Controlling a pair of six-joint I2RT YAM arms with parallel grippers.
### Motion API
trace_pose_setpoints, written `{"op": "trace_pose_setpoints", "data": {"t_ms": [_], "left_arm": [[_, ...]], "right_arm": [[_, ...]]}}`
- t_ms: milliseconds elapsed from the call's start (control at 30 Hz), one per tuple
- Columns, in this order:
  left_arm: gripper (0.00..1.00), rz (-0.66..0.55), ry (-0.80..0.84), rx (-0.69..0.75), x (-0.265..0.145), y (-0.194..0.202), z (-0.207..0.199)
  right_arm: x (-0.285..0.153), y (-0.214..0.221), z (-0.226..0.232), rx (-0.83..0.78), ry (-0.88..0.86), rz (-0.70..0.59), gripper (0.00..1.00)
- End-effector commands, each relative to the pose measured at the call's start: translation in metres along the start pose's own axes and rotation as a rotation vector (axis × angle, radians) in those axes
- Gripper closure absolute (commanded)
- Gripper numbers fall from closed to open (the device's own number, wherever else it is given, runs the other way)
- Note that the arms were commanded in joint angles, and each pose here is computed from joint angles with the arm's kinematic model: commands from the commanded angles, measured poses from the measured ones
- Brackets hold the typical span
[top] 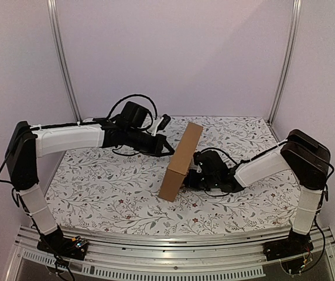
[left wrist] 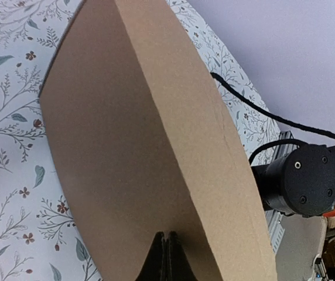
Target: Fold the paper box
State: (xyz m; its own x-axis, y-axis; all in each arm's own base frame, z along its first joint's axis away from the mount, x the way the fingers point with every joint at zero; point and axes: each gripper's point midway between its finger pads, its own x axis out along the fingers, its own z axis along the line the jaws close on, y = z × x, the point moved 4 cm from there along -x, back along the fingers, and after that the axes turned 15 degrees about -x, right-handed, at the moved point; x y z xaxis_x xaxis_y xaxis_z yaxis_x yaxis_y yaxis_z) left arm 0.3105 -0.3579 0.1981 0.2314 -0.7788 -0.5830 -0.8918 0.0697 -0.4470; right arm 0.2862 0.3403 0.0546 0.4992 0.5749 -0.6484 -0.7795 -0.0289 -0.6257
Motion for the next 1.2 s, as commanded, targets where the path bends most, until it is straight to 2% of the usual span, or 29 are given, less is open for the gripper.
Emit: {"op": "trace_pose_setpoints", "data": {"t_ms": [0, 133, 367, 567, 800, 933, 1167], "left_arm": [[1.00, 0.001, 0.018, 0.033, -0.006, 0.011, -0.017], [1.00, 0.000, 0.014, 0.036, -0.007, 0.017, -0.020], [1.00, -0.010, -0.019, 0.034, -0.012, 0.025, -0.014], [1.00, -0.032, -0.074, 0.029, -0.016, 0.029, -0.003], [0.98, -0.065, -0.165, 0.033, -0.028, 0.030, 0.009], [0.93, -0.096, -0.208, 0.039, -0.042, 0.029, 0.011], [0.70, -0.176, -0.264, 0.071, -0.073, 0.024, 0.010]], "right_arm": [[0.012, -0.008, 0.022, -0.012, -0.086, -0.006, 1.00], [0.019, -0.006, 0.028, -0.024, -0.101, 0.007, 1.00], [0.012, 0.008, 0.004, -0.064, -0.018, 0.026, 1.00], [-0.010, 0.016, -0.031, -0.089, 0.103, 0.032, 0.99], [-0.052, 0.009, -0.045, -0.174, 0.207, -0.005, 0.93], [-0.075, -0.002, -0.049, -0.241, 0.270, -0.025, 0.88], [-0.122, -0.030, -0.048, -0.373, 0.382, -0.077, 0.80]]}}
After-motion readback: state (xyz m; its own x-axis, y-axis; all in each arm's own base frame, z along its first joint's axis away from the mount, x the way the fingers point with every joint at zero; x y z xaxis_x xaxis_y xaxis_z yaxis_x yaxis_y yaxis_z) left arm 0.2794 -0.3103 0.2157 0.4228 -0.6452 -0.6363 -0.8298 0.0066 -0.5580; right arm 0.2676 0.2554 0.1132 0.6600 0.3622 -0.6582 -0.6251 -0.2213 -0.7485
